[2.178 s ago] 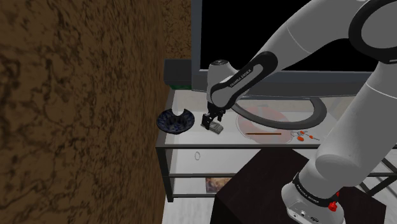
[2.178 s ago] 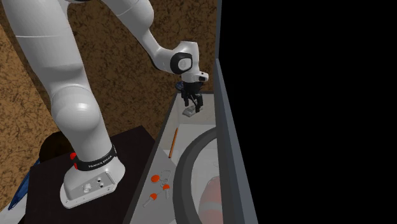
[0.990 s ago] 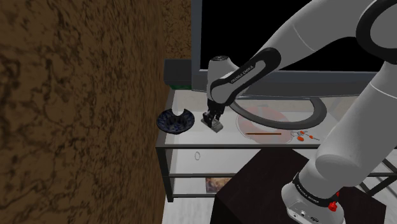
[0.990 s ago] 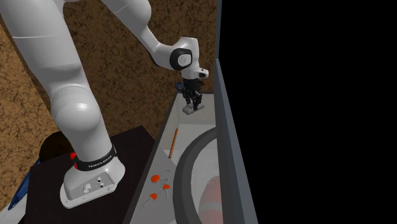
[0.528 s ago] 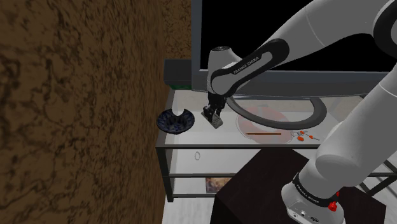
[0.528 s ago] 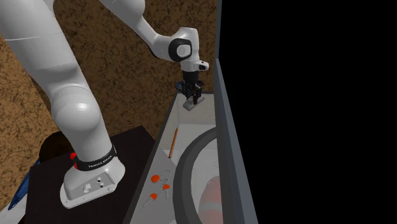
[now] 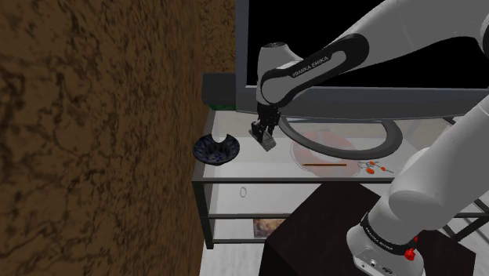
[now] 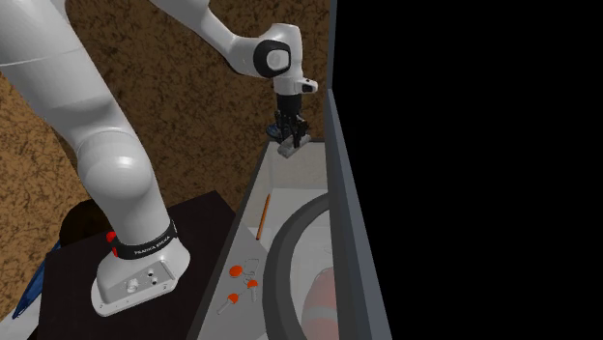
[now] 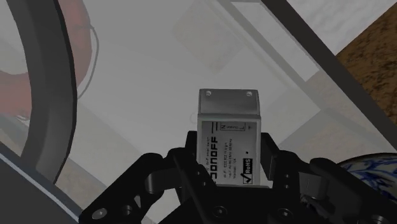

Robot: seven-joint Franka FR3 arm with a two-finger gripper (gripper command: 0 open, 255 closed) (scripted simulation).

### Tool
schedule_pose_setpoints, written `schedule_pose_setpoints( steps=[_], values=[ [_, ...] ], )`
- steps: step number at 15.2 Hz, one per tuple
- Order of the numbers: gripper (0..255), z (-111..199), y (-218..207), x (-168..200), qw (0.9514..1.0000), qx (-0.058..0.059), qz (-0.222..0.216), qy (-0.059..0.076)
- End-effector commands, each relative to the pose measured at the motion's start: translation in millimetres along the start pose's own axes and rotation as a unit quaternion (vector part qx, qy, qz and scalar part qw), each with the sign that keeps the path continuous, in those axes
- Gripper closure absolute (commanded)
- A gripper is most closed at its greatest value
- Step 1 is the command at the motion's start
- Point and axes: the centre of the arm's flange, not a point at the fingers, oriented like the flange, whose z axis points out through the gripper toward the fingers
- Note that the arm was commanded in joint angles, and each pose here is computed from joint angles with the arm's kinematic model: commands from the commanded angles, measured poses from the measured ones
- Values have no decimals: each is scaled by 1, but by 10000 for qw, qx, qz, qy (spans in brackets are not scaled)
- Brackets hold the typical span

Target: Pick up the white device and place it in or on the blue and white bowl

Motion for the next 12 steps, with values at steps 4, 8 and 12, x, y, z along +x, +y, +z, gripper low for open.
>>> schedule_pose_setpoints(
  steps=[4, 8, 12],
  values=[
    [255, -27, 0, 1, 10000, -1, -1, -2],
    [255, -48, 0, 1, 10000, -1, -1, -2],
    [255, -56, -22, 15, 10000, -1, -1, -2]
  ],
)
